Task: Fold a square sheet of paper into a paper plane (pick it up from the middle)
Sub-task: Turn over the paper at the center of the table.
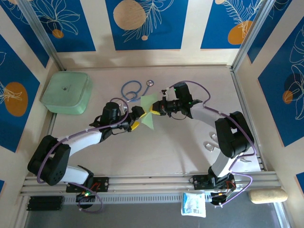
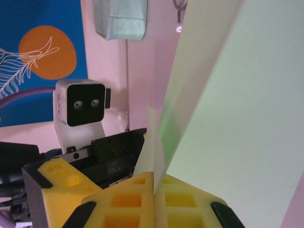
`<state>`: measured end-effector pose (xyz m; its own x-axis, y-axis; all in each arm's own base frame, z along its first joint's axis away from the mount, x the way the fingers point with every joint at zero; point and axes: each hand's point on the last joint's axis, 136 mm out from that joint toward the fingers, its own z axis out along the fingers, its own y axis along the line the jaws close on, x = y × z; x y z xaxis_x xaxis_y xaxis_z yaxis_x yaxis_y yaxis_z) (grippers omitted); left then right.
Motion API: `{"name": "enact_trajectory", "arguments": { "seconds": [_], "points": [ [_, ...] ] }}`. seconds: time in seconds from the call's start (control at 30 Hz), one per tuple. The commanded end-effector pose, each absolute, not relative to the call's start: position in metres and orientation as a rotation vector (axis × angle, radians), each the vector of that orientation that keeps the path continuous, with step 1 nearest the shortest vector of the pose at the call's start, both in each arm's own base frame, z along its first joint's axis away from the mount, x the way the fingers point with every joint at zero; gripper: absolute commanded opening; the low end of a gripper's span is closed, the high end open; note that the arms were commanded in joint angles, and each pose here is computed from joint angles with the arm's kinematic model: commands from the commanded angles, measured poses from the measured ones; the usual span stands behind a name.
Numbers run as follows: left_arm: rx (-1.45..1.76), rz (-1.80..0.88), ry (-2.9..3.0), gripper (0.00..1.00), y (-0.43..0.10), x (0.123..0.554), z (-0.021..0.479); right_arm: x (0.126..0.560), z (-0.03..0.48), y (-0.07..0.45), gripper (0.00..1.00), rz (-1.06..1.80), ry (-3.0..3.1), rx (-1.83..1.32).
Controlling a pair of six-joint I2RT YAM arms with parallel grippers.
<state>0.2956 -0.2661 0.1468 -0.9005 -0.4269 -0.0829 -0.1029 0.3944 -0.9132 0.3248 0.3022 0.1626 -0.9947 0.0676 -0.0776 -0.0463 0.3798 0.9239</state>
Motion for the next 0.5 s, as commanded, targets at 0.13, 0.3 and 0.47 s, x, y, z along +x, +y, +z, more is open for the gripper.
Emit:
{"name": "enact_trajectory", "arguments": {
  "seconds": [0.13, 0.3, 0.47],
  "points": [
    [-0.371, -1.609, 2.274, 0.78, -0.279, 0.299, 0.181, 0.320, 0.187, 0.305, 0.06, 1.815, 2.464, -0.053],
    [-0.367, -1.615, 2.267, 0.63, -0.281, 0.302, 0.185, 0.320, 0.185, 0.304, 0.06, 1.842, 2.471, -0.046],
    [-0.365, -1.644, 2.239, 0.52, -0.285, 0.305, 0.189, 0.320, 0.181, 0.304, 0.07, 1.853, 2.482, -0.033]
  ]
}}
